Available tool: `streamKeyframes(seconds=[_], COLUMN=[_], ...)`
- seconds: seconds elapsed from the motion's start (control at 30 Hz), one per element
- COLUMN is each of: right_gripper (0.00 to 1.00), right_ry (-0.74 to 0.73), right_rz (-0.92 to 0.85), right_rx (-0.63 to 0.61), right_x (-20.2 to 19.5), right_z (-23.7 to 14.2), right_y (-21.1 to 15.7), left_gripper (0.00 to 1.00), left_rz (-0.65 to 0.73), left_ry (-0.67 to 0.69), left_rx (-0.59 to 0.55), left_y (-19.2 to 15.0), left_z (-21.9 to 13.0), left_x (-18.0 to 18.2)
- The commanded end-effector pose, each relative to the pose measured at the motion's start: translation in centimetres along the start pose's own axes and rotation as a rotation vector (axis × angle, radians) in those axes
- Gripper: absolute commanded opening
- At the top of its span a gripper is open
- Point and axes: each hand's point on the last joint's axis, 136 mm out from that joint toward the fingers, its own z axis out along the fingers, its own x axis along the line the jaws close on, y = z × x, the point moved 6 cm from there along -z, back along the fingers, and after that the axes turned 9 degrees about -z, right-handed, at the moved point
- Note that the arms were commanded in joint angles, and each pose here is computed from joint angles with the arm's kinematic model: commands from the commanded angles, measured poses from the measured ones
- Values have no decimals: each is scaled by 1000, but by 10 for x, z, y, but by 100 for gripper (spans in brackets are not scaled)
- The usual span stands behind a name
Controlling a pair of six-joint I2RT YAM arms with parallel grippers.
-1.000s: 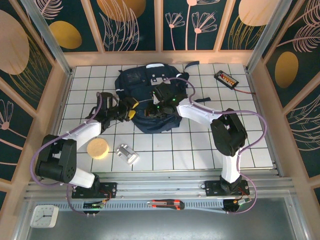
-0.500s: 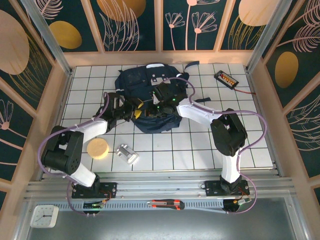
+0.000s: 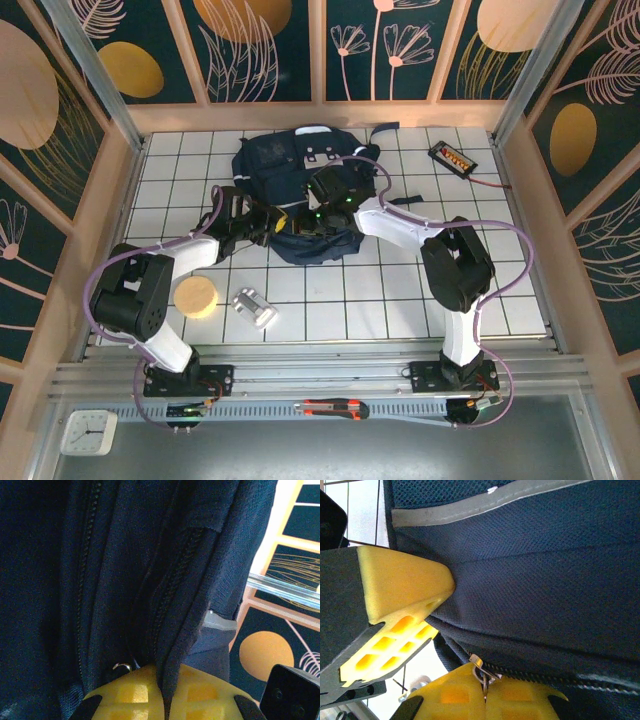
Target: Pack the student bag
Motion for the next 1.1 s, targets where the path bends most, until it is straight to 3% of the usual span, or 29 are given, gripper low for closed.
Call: streamKeyframes(seconds=[0.0,0.5,0.8,1.07], right_gripper=[0,0,0,0], right_ry=[26,-92,-28,67], right_rz=[-29,82,80,-11], right_rx=[4,-66,-45,60], right_x=[3,-82,-65,-5], right_z=[-18,-71,-58,-16], right_y=[-1,8,7,-17], left_gripper=[0,0,0,0], left_rz=[56,152,183,259], left_ry=[-46,37,61,93], left_rx=[-33,-64,-88,-137], left_y=[4,13,32,66], left_z=[2,-12,-21,-26], left_x=[-20,-19,-24,-52])
